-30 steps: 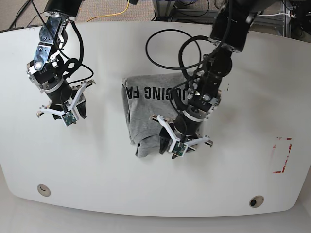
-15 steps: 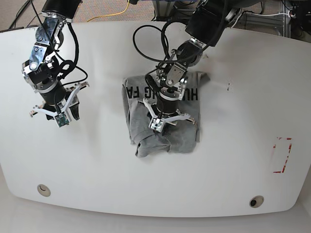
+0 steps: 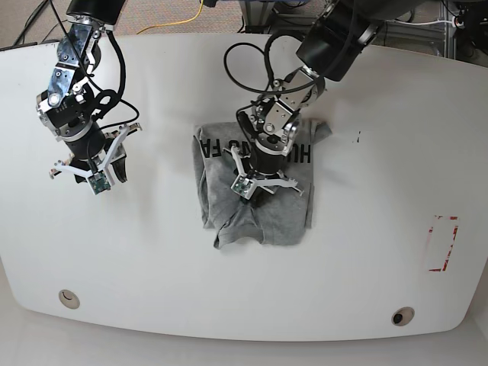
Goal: Layout the t-shirt on the table in an organized manner, then fold the t-shirt properly
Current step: 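Slide the folded shirt with the left gripper toward the red-taped square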
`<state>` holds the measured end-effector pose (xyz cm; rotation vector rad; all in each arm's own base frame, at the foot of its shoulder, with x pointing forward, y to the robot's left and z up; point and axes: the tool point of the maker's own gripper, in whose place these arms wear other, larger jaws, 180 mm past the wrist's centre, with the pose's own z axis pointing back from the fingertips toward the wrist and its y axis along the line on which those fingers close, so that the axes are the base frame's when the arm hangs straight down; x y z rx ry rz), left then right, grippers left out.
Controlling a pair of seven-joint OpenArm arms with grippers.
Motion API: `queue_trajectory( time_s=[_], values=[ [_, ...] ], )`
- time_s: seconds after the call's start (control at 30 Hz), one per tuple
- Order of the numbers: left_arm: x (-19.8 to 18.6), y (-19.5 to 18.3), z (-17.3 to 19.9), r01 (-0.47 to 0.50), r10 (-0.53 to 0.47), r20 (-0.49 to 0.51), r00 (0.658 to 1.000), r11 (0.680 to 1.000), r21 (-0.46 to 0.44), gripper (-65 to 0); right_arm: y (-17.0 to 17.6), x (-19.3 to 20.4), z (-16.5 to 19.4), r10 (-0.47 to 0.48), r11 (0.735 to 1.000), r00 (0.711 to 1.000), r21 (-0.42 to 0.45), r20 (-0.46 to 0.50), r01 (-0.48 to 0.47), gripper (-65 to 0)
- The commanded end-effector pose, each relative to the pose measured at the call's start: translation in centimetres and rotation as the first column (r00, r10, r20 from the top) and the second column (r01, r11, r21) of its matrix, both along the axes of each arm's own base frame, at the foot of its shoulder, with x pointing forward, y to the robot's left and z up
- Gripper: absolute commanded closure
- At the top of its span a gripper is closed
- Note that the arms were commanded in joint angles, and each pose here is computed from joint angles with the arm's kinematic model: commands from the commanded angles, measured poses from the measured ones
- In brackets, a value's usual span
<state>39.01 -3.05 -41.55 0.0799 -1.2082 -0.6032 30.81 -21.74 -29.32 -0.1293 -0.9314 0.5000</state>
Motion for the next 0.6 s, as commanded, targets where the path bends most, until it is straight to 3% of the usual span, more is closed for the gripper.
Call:
queue_trajectory(
  time_s=[0.0,0.3,0.57],
  values=[
    [-1.3,3.8,-2.6,-0.016,0.023,-0.092,0.996,0.997,0.071,-11.9,0.2,0.6,1.3,0.014,1.0,0.999,0.003,0.048,-0.014,-18.4],
    [-2.4,14.2,-2.5,0.038,-0.018,-0.097,0.995,0.979,0.201,-11.9,0.3,0.0,0.7,0.017,1.0,0.999,0.005,0.029,-0.018,-18.4],
    [-2.6,23.6,-1.5,0.008,0.026,-0.117,0.993,0.961,0.276,-11.9,1.0,-0.3,0.2,0.014,0.999,1.0,0.032,0.02,-0.014,-18.4]
  ],
)
